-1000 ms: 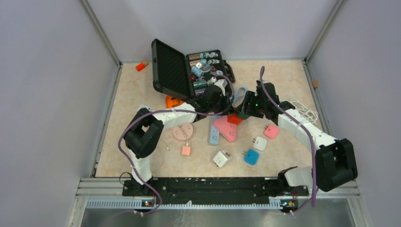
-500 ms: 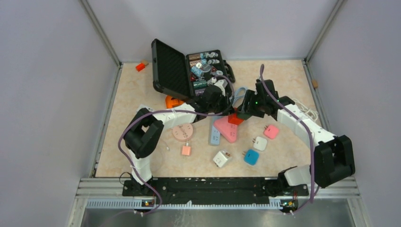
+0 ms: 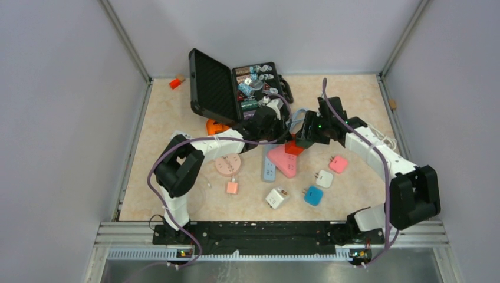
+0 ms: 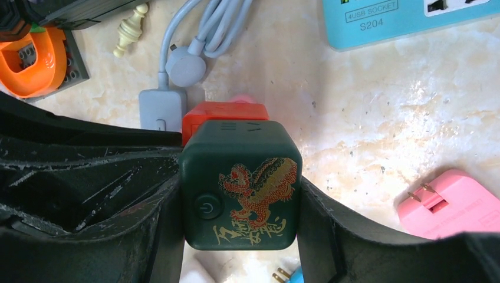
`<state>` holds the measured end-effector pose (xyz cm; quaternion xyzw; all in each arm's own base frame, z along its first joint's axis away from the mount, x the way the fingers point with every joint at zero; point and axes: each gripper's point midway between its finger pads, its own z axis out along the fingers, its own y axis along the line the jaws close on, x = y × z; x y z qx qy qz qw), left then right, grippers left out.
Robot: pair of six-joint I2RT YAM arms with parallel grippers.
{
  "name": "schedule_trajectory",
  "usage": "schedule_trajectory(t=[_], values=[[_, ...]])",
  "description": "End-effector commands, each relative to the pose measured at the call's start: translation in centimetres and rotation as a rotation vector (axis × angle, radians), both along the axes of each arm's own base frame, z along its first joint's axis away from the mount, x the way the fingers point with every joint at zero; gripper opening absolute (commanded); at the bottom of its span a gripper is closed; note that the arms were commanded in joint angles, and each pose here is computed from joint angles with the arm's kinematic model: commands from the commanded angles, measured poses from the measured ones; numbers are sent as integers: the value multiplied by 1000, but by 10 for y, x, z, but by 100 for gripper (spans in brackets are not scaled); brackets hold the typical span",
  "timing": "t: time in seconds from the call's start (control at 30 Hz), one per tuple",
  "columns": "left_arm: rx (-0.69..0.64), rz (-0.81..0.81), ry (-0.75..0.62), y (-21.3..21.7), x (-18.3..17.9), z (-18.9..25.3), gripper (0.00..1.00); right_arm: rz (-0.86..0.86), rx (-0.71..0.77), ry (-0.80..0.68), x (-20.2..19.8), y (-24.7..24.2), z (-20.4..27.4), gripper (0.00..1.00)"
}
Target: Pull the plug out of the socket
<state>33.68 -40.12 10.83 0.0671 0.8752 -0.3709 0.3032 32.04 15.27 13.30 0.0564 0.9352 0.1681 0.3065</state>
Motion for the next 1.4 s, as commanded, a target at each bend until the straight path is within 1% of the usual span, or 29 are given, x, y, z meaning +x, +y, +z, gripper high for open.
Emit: schedule_trajectory(t=[0.0, 0.1, 0.17, 0.23, 0.3, 0.37, 0.43, 0.5, 0.6, 0.7, 0.77, 0.83, 0.93, 1.0, 1.07, 1.1, 1.17, 1.27, 1.33, 1.37], values=[[505, 53, 285, 103, -52, -138, 20, -10, 70, -28, 15, 6, 43, 0], [515, 50, 292, 105, -54, -142, 20, -8, 61, -30, 16, 5, 39, 0], [520, 52, 296, 107, -55, -144, 20, 61, 71, -75, 16, 11, 41, 0], [522, 56, 296, 108, -55, -144, 20, 158, 104, -174, 17, 21, 51, 0], [521, 58, 298, 109, -56, -144, 20, 198, 120, -262, 16, 24, 64, 0], [523, 58, 299, 109, -56, -144, 20, 190, 107, -321, 16, 20, 72, 0], [523, 57, 300, 109, -57, -144, 20, 163, 84, -337, 18, 13, 74, 0], [525, 58, 301, 110, -57, -145, 19, 87, 65, -302, 23, 5, 69, 0], [520, 67, 312, 112, -59, -150, 19, -11, 56, -175, 24, -1, 56, 0], [510, 58, 324, 111, -62, -153, 19, -10, 30, -34, 19, 1, 41, 0], [509, 55, 326, 111, -63, -153, 19, 23, 24, -15, 18, 4, 39, 0], [510, 52, 324, 111, -63, -153, 19, 99, 32, -69, 18, 10, 44, 0], [515, 50, 327, 112, -64, -155, 19, 287, 121, -273, 16, 33, 70, 0], [520, 49, 331, 113, -64, -157, 19, 323, 166, -418, 12, 39, 91, 0], [525, 48, 335, 113, -65, -159, 19, 313, 163, -468, 12, 37, 92, 0], [527, 48, 337, 113, -65, -159, 19, 282, 151, -453, 14, 33, 86, 0], [530, 46, 341, 114, -66, -161, 19, 197, 118, -377, 20, 24, 72, 0], [532, 45, 341, 114, -66, -162, 19, 30, 69, -172, 23, 8, 47, 0], [532, 44, 342, 114, -66, -162, 19, -17, 37, -57, 21, 4, 37, 0], [531, 44, 343, 114, -66, -162, 19, -12, 35, -21, 19, 5, 32, 0]])
